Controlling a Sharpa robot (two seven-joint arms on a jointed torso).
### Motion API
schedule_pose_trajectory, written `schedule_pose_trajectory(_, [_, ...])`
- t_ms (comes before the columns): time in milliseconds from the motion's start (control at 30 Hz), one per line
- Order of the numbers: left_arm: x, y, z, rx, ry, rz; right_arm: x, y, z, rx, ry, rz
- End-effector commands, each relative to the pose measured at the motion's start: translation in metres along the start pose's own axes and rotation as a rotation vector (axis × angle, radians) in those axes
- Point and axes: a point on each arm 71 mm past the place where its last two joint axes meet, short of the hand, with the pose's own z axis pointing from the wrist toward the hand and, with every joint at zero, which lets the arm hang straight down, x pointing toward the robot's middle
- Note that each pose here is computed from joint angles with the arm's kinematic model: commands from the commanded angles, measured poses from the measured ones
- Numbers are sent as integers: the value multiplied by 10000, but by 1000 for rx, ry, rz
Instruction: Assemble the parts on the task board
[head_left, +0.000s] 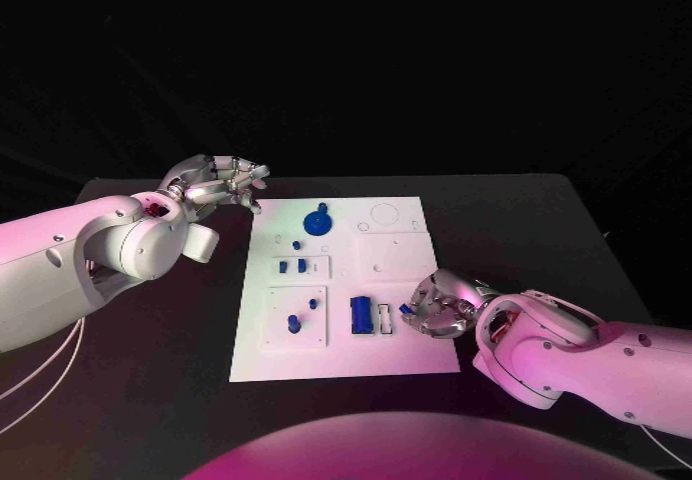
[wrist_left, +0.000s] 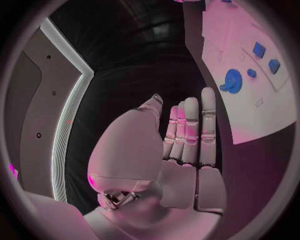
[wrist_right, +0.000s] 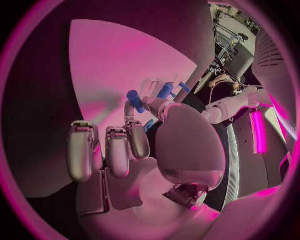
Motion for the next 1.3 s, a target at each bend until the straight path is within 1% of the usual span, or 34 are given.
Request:
schedule_pose_trajectory(33, [29,-13,3,8,20,-2,30,16,25,23,15,81])
schedule_pose_trajectory(267, [40,-14,6,8,24,-3,105,61,106,30,55,97])
schedule_pose_trajectory(433, [40,-14,5,8,25,-3,151,85,148,29,71,99])
schedule_pose_trajectory(767, [41,-14,3,6,27,-3,183,130,186,16,74,92])
schedule_pose_trajectory(1300, [40,-11,2,2,29,-3,190,190,178,-14,63,76])
